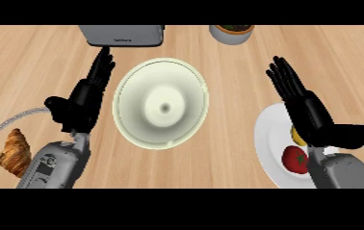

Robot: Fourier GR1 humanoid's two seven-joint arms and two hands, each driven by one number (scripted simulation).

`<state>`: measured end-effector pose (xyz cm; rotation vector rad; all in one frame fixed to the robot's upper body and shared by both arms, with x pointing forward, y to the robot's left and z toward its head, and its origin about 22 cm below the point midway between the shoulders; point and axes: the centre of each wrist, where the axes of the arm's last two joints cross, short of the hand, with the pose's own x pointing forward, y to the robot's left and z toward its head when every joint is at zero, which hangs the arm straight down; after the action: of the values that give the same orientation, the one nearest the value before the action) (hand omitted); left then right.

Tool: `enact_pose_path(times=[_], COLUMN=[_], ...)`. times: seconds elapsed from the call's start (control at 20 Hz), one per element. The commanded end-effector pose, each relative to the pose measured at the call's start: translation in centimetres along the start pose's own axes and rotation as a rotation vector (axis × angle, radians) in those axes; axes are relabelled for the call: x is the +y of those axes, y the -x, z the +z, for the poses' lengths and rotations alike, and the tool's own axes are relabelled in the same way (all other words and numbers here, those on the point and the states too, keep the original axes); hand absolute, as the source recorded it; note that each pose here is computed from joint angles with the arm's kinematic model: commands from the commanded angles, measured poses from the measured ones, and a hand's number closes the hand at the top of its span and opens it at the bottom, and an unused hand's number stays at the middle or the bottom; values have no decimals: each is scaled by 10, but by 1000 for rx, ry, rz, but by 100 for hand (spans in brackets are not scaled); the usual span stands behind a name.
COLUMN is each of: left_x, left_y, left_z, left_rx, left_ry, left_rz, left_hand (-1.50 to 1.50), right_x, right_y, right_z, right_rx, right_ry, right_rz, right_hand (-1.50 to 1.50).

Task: Pick the tomato from the plate and place it in the bowl

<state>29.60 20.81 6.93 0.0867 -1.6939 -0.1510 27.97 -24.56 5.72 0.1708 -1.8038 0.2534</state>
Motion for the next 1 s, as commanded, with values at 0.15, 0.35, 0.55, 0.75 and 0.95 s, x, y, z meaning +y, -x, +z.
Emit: enact_pose_path(times=[0.15, 0.35, 0.55, 0.75, 0.95], left_x=[45, 53, 84, 77, 97], left_y=[15, 30, 30, 18, 24], left_z=[9, 20, 19, 16, 16], left_rx=[133, 226, 275, 252, 243], left_ry=[-15, 3, 36, 75, 92], left_rz=[-46, -36, 14, 6, -13], left_hand=[0, 0, 0, 0, 0], right_x=[-47, -104, -5, 25, 19], right_y=[31, 40, 70, 47, 21], right_z=[56, 115, 135, 146, 155], right_rx=[187, 372, 186, 72, 211], right_ry=[529, 531, 832, 852, 869], right_rz=[24, 679, 460, 557, 690], right_hand=[150, 150, -150, -150, -150])
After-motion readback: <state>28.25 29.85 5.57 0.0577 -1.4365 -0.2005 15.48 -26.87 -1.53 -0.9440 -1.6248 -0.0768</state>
